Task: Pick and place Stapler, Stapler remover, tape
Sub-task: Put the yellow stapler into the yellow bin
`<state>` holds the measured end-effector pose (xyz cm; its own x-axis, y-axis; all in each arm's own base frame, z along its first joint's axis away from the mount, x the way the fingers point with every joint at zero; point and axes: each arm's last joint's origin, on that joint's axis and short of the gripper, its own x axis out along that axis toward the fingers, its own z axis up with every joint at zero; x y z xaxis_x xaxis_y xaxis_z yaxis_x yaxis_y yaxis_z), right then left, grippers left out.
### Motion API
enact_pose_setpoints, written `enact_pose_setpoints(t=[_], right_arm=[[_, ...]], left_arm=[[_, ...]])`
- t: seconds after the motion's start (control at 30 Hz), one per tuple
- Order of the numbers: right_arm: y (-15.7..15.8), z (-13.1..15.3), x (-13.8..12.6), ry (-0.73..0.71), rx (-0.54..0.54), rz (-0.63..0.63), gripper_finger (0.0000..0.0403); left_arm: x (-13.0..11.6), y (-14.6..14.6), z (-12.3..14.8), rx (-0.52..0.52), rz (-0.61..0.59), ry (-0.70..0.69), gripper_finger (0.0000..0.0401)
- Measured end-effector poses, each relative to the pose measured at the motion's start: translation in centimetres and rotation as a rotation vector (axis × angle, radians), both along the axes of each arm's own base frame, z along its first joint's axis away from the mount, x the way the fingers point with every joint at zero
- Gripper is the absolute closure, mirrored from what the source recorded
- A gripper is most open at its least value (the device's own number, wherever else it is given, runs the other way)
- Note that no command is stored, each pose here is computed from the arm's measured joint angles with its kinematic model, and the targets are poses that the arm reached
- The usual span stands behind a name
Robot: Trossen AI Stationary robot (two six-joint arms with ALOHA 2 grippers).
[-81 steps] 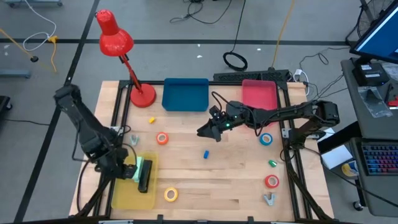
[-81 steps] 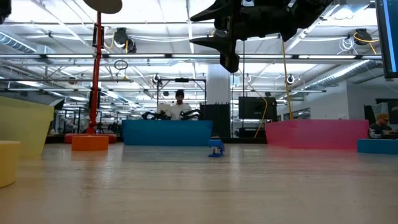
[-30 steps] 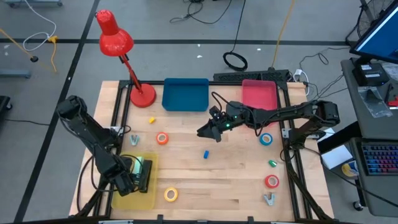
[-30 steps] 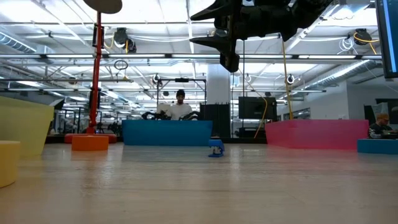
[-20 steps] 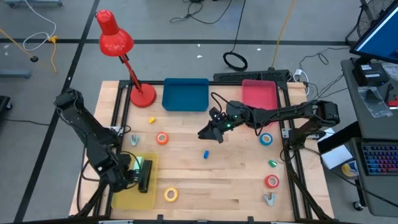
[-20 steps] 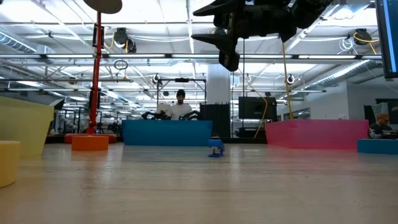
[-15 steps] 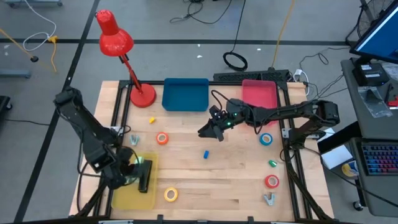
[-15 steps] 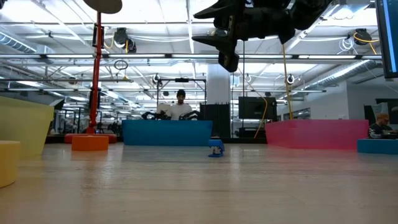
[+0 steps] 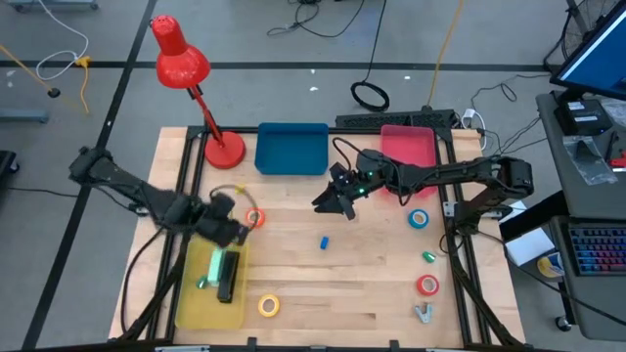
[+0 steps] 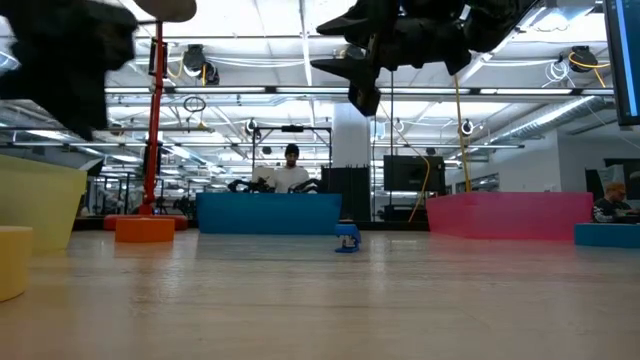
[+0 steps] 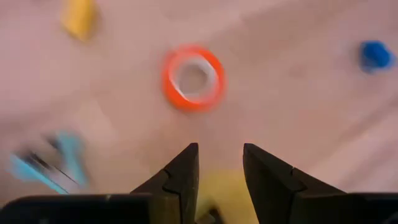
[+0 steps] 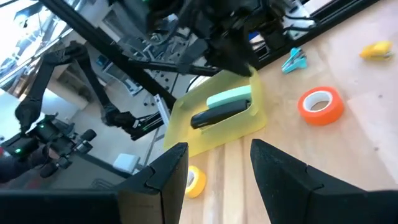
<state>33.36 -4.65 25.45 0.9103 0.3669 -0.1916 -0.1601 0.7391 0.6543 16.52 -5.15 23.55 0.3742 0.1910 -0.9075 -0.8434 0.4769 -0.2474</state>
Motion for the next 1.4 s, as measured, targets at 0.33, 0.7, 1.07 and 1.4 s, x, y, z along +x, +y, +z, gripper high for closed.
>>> enact_pose_setpoints(t=[0.33,0.7,1.07,1.4], right_arm=[[-1.7,-1.2,-0.8,0.039,0.043,-0.062,0.0236],[-2.8,-0.9,-0.9,-0.005,0.017,-0.093,0.0236],[-4.9,-0.6,-3.7,-0.023,-0.179,-0.117,0.0236],[-4.3,-2.2,-14.1,-0.062,-0.269,-0.416,0.0236]], left_arm=[[-0.2,9.7,0.1,0.051,-0.061,0.153,0.0279],[0.5,14.4,-1.7,0.008,-0.169,0.186,0.0231],[2.1,15.7,-5.1,-0.128,-0.185,0.283,0.0134],[2.0,16.0,-5.1,-0.141,-0.17,0.281,0.0125]])
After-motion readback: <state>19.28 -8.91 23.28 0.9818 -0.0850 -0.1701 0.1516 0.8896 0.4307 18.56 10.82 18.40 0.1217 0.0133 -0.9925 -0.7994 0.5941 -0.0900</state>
